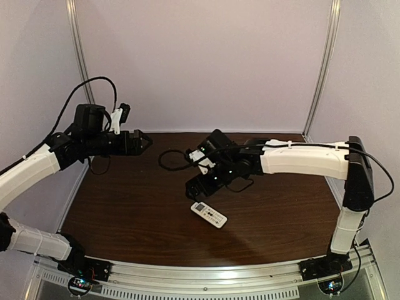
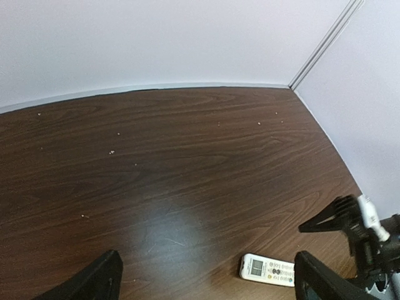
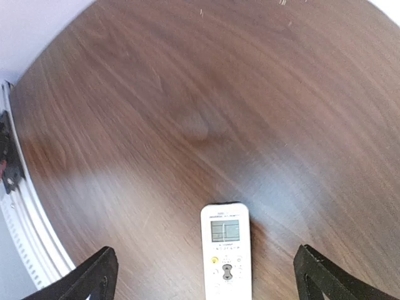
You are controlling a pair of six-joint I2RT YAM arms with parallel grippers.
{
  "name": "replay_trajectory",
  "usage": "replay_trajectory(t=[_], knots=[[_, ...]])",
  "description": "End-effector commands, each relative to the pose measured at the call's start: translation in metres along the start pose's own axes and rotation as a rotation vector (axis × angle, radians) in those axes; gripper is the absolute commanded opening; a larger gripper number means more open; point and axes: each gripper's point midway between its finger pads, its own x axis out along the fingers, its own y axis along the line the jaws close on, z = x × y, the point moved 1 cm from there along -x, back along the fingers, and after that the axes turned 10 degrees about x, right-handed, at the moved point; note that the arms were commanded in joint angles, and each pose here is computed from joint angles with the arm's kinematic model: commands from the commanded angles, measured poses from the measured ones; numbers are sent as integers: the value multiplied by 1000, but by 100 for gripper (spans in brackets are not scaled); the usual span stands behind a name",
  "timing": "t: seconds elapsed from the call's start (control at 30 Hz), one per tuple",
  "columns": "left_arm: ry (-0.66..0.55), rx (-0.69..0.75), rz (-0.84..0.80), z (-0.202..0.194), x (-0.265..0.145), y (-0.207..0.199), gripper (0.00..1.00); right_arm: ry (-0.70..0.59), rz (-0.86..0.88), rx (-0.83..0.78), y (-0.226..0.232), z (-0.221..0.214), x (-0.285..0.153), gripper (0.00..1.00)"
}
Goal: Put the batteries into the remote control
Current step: Reset both arms
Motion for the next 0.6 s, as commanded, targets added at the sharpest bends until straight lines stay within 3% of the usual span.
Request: replay_trajectory(t=[0.0, 0.27, 0.4, 0.57], knots=[[-12, 33, 33, 28, -1, 4, 97, -214, 59, 91, -15, 40, -56, 100], [46, 63, -29, 23, 27, -3, 97, -498, 77, 312, -96, 44, -126, 100], [88, 48, -61, -2, 44, -2, 97, -562, 42, 395, -138, 12, -131, 100], [159, 19, -91, -50, 61, 2, 97, -602, 32, 439, -155, -20, -126, 100]])
